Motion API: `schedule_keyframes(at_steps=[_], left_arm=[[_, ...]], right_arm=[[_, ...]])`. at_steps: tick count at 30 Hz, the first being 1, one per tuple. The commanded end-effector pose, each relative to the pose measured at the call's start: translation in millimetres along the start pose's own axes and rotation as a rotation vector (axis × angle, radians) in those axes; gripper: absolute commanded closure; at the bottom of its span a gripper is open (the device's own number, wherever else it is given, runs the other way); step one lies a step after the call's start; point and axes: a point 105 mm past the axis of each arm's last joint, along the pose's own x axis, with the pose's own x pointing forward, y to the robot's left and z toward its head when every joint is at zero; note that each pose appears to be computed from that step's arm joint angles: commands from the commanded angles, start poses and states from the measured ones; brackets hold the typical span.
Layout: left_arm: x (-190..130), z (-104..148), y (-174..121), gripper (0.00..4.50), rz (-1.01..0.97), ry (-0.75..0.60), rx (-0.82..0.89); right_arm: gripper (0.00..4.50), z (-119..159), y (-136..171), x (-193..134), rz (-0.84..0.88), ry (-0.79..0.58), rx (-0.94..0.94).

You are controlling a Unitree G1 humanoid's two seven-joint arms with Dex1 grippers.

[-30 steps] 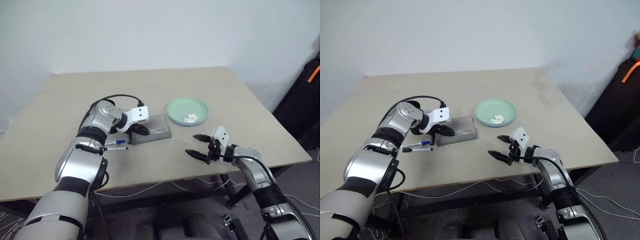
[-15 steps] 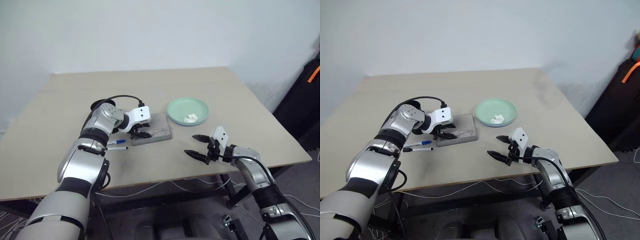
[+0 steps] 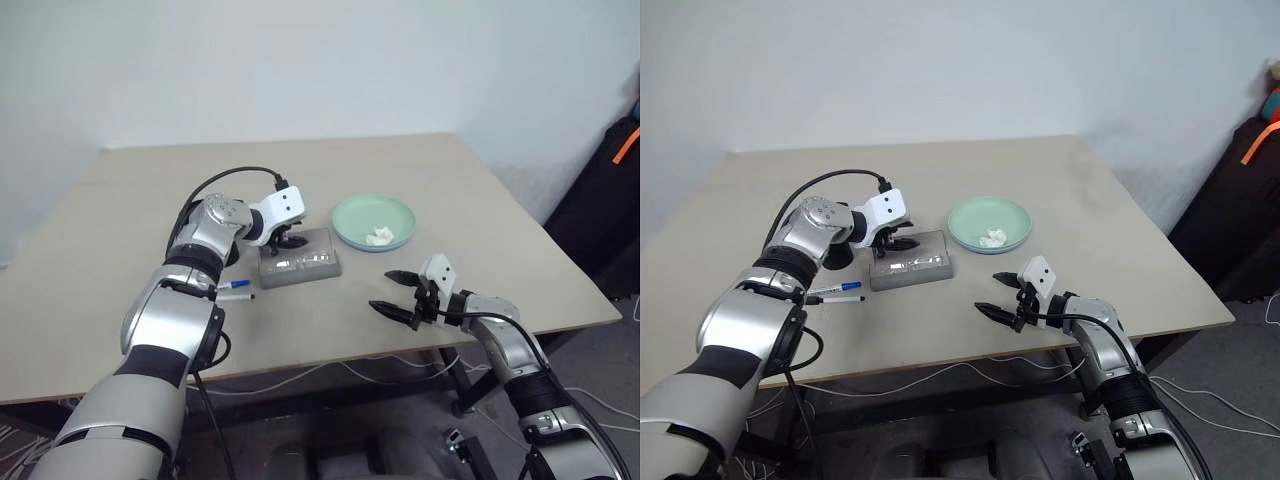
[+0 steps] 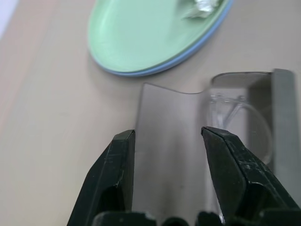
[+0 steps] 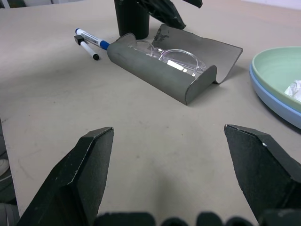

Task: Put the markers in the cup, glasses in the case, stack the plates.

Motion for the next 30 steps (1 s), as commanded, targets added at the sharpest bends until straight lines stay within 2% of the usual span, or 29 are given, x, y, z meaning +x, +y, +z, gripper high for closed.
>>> schedule_keyframes(at_steps=[1, 4, 5, 11, 18, 24, 30], left_arm=[[-6.8, 22.8, 25.9, 3.39, 0.138, -0.024, 0.081], [-4.7, 15.4, 32.5, 4.43, 0.219, 0.054, 0.126], [-4.2, 13.3, 34.4, 4.49, 0.244, 0.075, 0.136], [0.4, 4.3, 39.6, 4.49, 0.354, 0.178, 0.238], [7.5, -10.5, 33.0, 4.49, 0.369, 0.309, 0.401], [12.9, -19.3, 22.1, 4.49, 0.303, 0.343, 0.389], [12.6, -26.0, 14.2, 4.49, 0.223, 0.344, 0.304]], right_arm=[[0.42, 17.5, -4.4, 2.0, 0.0, -0.041, -0.056], [0.42, 17.5, -4.3, 2.2, -0.002, -0.041, -0.057], [0.42, 17.6, -4.3, 2.4, -0.003, -0.041, -0.057], [0.42, 17.2, -4.3, 2.6, -0.007, -0.04, -0.058], [0.42, 17.1, -3.9, 1.9, -0.019, -0.041, -0.057], [0.42, 15.2, -3.5, -2.2, -0.037, -0.038, -0.056], [0.42, 13.2, -2.9, -3.6, -0.048, -0.035, -0.053]])
